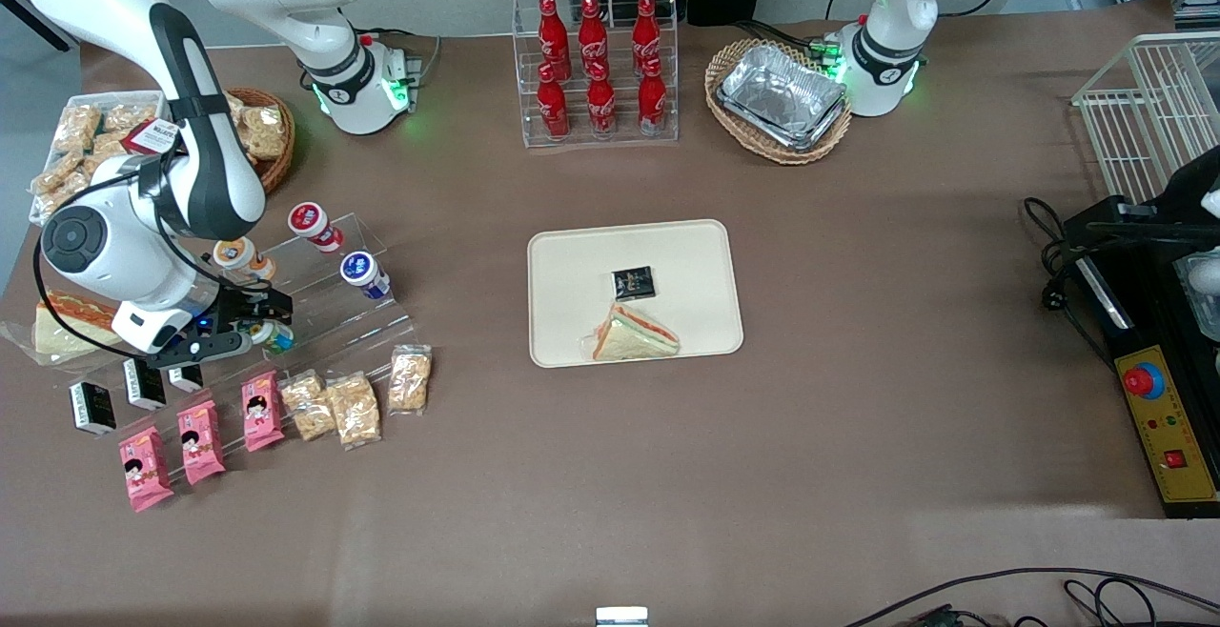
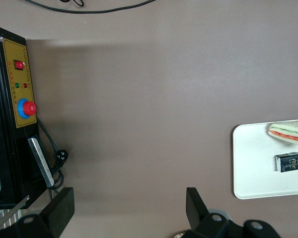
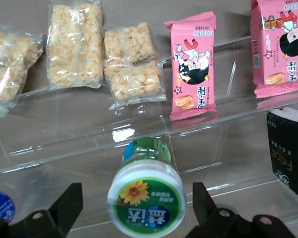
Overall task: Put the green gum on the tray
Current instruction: 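Lower the right gripper onto the green-lidded gum bottle and close it, then lift the green gum bottle off the stand with the right gripper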
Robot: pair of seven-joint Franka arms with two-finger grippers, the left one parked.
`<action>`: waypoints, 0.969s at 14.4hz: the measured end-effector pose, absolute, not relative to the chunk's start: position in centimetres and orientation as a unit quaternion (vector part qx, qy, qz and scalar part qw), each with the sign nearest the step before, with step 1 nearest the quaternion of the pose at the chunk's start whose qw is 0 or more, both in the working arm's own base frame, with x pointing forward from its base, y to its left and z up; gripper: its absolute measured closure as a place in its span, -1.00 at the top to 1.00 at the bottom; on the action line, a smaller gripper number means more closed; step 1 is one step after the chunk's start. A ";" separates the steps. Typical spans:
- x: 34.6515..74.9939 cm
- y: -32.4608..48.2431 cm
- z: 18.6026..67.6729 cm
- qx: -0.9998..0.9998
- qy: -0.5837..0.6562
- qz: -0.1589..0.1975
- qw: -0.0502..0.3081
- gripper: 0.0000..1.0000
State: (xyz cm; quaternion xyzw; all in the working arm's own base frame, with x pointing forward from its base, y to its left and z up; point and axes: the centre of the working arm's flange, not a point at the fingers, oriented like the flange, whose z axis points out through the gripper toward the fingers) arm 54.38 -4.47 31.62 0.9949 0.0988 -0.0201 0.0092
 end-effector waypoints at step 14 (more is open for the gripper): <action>54.1 -4.4 31.3 0.995 0.100 -0.018 0.009 0.17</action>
